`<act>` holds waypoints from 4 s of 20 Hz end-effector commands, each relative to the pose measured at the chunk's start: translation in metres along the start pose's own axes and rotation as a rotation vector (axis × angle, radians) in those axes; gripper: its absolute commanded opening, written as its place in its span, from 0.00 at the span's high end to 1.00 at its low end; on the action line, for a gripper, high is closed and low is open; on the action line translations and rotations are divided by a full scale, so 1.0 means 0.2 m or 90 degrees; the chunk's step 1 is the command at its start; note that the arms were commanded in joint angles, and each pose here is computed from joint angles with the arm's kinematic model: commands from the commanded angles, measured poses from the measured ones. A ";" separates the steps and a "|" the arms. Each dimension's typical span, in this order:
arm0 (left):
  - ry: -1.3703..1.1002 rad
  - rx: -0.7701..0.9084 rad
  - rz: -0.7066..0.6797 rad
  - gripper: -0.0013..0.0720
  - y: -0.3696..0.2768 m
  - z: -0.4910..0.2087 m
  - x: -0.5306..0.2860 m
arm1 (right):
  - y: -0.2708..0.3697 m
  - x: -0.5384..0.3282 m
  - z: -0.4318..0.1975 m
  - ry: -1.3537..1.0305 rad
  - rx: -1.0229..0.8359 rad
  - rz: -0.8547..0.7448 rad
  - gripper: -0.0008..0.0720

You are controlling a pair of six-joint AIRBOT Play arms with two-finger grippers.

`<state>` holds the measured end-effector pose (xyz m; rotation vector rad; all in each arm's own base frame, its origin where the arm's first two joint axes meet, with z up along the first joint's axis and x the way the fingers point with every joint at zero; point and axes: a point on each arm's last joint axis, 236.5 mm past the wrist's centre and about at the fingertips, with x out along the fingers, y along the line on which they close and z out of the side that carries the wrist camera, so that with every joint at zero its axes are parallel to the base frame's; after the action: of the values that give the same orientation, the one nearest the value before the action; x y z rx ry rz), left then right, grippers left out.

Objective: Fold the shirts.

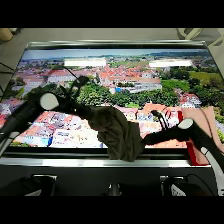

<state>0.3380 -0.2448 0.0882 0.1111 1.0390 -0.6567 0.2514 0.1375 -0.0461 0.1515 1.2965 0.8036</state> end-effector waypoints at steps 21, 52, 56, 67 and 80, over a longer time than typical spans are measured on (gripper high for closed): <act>-0.521 -0.035 0.235 0.95 0.06 0.35 -1.97 | 0.72 -2.38 0.69 -0.525 -0.345 -0.691 0.97; 0.265 -0.442 0.102 0.15 1.09 -1.04 0.00 | -0.17 -0.16 -0.09 0.215 -0.039 -0.062 0.29; 0.237 -0.437 0.086 0.15 1.08 -1.07 0.12 | -0.12 -0.17 -0.14 0.214 -0.029 -0.052 0.29; 0.231 -0.489 0.006 0.66 0.98 -1.02 0.29 | -0.16 0.01 -0.39 0.250 0.054 -0.051 0.05; 0.090 -0.387 0.054 0.95 0.98 -0.74 -0.01 | -0.18 0.20 -0.11 0.021 0.103 -0.034 0.97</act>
<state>0.3211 -0.0332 -0.0609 -0.3700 1.4374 -0.2379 0.2212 0.1282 -0.1151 0.2609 1.4940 0.6535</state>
